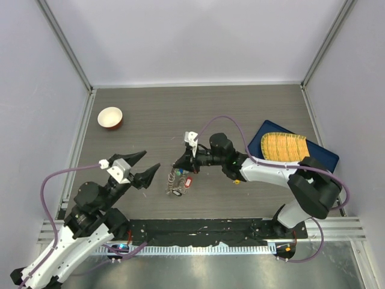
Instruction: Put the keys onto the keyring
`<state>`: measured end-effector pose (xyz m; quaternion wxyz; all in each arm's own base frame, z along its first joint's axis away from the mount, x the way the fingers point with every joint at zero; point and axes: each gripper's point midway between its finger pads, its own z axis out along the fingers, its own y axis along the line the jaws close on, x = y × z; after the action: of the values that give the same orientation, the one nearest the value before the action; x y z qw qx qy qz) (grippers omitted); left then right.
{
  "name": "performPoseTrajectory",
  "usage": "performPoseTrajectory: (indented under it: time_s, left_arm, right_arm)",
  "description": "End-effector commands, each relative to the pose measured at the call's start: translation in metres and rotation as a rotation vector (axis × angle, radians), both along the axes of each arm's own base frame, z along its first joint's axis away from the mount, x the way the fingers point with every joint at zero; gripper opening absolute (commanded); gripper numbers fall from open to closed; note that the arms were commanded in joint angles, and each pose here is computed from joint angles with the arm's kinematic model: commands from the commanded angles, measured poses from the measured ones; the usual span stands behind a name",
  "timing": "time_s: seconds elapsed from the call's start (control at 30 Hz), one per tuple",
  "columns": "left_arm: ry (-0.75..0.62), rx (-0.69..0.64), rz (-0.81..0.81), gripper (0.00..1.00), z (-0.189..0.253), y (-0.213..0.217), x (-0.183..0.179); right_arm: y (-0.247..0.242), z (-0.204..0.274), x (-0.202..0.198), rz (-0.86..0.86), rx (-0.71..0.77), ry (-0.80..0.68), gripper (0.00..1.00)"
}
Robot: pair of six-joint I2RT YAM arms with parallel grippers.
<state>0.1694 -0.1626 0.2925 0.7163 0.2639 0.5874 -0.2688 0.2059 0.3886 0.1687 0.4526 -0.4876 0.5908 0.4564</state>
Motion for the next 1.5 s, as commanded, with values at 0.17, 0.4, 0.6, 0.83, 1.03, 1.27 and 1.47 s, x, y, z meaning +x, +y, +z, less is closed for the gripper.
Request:
performPoseTrajectory:
  time_s: [0.17,0.4,0.6,0.83,1.03,1.27,1.47]
  left_arm:
    - [0.051,0.107,0.18,0.66,-0.03,0.035,0.011]
    - [0.079,0.115,0.157,0.68,-0.034,0.03,0.01]
    - [0.086,0.122,0.167,0.68,-0.034,0.031,0.011]
    - [0.095,0.11,0.202,0.68,-0.036,0.038,0.013]
    - [0.094,0.105,0.214,0.69,-0.035,0.04,0.013]
    - [0.094,0.1,0.229,0.69,-0.034,0.043,0.014]
    - [0.097,0.087,0.25,0.69,-0.034,0.047,0.015]
  right_arm:
    - [-0.002,-0.055,0.008,-0.028,-0.154,0.089,0.01]
    - [-0.032,-0.1,-0.002,-0.104,-0.302,0.186,0.01]
    - [-0.042,-0.136,-0.006,-0.138,-0.407,0.273,0.01]
    - [-0.005,-0.14,0.025,-0.159,-0.38,0.284,0.01]
    - [0.0,-0.139,0.034,-0.189,-0.4,0.267,0.02]
    - [0.011,-0.125,0.056,-0.286,-0.364,0.235,0.14]
    - [0.015,-0.081,0.069,-0.357,-0.272,0.207,0.47]
